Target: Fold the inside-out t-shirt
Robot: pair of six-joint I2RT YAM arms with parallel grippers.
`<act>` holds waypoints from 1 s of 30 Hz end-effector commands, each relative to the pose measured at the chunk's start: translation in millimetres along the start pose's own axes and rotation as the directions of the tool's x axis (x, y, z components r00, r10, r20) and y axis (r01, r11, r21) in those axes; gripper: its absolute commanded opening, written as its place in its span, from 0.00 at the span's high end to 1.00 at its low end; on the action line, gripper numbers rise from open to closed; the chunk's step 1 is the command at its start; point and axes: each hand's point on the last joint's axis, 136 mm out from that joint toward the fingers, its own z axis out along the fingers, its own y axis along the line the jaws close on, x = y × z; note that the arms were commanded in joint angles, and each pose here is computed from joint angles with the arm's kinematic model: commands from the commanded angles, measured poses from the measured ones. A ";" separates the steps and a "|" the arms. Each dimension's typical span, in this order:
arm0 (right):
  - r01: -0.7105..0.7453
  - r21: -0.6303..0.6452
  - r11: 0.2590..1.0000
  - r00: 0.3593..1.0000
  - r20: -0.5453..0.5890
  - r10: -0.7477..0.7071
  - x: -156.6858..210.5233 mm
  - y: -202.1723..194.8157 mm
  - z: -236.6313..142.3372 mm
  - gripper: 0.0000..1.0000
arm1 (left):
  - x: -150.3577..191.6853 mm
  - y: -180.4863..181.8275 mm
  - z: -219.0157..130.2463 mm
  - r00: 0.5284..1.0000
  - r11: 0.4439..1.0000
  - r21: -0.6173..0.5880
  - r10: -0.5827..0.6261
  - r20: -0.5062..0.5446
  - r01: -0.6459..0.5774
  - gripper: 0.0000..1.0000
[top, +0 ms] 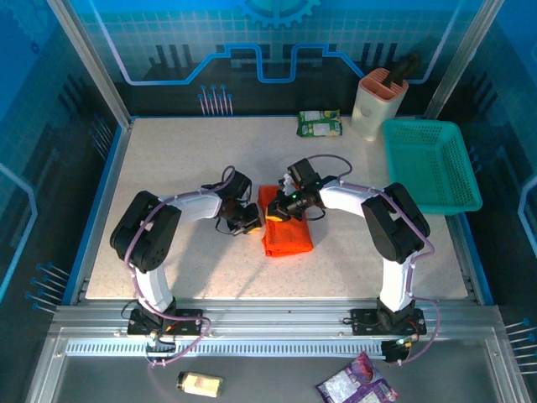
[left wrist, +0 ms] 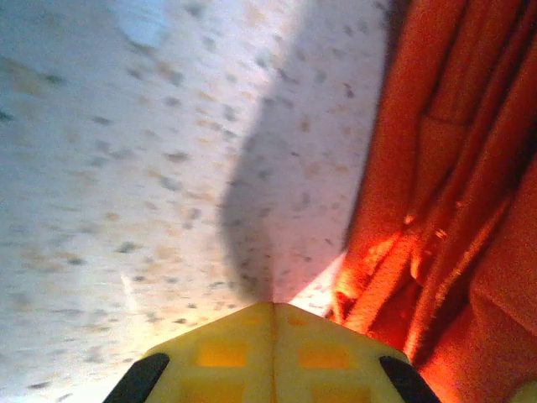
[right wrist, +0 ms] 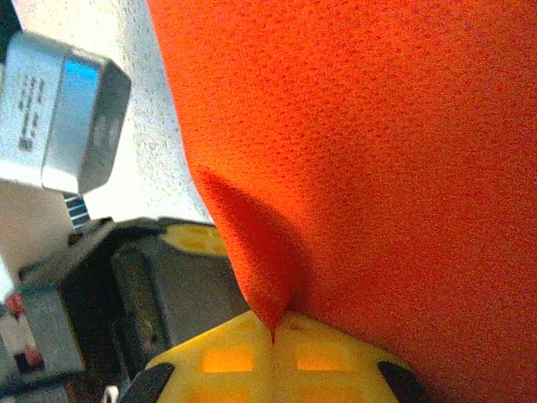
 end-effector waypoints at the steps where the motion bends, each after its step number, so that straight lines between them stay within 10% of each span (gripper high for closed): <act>1: 0.059 -0.046 0.997 0.998 -0.030 -0.060 11.8 21.7 -17.7 0.95 | 4.5 20.4 -2.3 1.000 0.998 -0.062 -0.006 -0.021 0.005 0.94; 16: 0.029 -0.070 0.997 0.993 -0.108 -0.037 13.9 12.6 7.5 0.87 | -1.4 17.5 5.7 0.999 0.999 -0.044 -0.018 -0.034 0.017 0.99; 21: 0.060 -0.105 0.993 0.992 -0.104 -0.071 10.2 26.8 -9.3 0.69 | -7.8 13.1 -21.4 0.999 0.999 0.015 -0.047 0.016 0.047 0.96; 30: 0.121 -0.169 0.978 0.991 -0.037 -0.129 -24.9 47.4 -41.2 0.66 | 13.6 -50.7 -69.4 0.995 0.973 0.212 0.080 0.055 -0.090 0.95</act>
